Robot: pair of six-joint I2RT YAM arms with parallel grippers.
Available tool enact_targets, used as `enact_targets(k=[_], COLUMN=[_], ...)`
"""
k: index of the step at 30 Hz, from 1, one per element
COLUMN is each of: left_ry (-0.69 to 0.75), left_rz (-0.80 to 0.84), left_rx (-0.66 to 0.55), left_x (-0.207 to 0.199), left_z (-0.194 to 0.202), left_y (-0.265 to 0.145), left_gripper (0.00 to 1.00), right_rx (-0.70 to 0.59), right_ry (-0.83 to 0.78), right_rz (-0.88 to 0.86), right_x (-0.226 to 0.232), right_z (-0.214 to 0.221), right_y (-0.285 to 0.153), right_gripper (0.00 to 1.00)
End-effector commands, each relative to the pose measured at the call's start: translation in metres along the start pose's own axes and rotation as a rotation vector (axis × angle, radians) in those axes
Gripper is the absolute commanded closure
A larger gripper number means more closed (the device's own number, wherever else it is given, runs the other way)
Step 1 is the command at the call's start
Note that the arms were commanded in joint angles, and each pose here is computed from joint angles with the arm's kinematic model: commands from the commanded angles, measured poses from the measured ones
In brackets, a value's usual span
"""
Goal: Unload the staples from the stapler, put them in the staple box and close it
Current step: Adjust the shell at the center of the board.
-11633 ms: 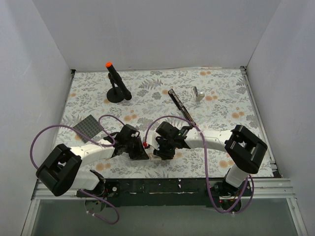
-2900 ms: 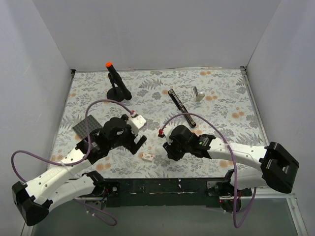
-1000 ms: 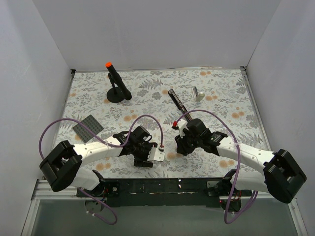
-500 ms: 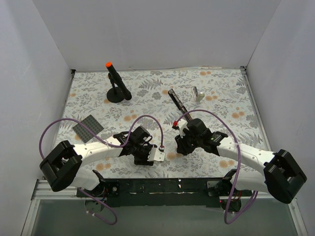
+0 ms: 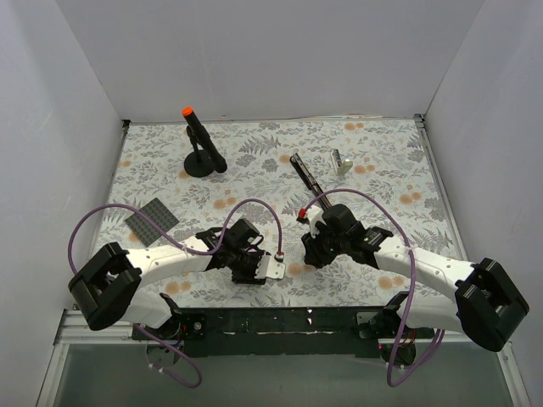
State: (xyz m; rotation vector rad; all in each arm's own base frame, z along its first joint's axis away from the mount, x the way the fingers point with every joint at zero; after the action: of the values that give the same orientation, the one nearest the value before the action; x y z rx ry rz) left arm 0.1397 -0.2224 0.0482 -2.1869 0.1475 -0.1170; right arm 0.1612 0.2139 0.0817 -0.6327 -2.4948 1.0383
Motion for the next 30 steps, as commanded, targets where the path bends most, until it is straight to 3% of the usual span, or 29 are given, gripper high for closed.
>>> enact_targets(k=[1, 14, 30], left_ry=[0.006, -0.041, -0.19], left_rz=[-0.016, -0.022, -0.122], left_rx=[-0.044, -0.029, -0.137], left_x=[-0.001, -0.007, 0.003], left_z=[-0.01, -0.003, -0.024], left_y=[-0.006, -0.004, -0.011], left_gripper=[0.64, 0.66, 0.5], right_rx=[-0.055, -0.055, -0.049], right_ry=[-0.017, -0.013, -0.015], right_rz=[-0.012, -0.017, -0.015], right_x=[0.0, 0.001, 0.001], right_z=[-0.013, -0.012, -0.011], right_y=[-0.002, 0.0, 0.001], right_gripper=[0.84, 0.84, 0.84])
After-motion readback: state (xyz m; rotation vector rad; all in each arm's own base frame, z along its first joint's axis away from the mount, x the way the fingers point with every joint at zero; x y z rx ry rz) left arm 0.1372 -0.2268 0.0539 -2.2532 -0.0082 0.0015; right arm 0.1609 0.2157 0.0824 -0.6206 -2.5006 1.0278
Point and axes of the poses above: each gripper's point midway between its finger pads, its own y axis out along the fingers, its own x axis along the line the jaws close on, z = x × y, the point moved 3 cm from there along -y, back along the fingers, and after that the axes turned 5 degrees about -y, right-handed, at the moved point
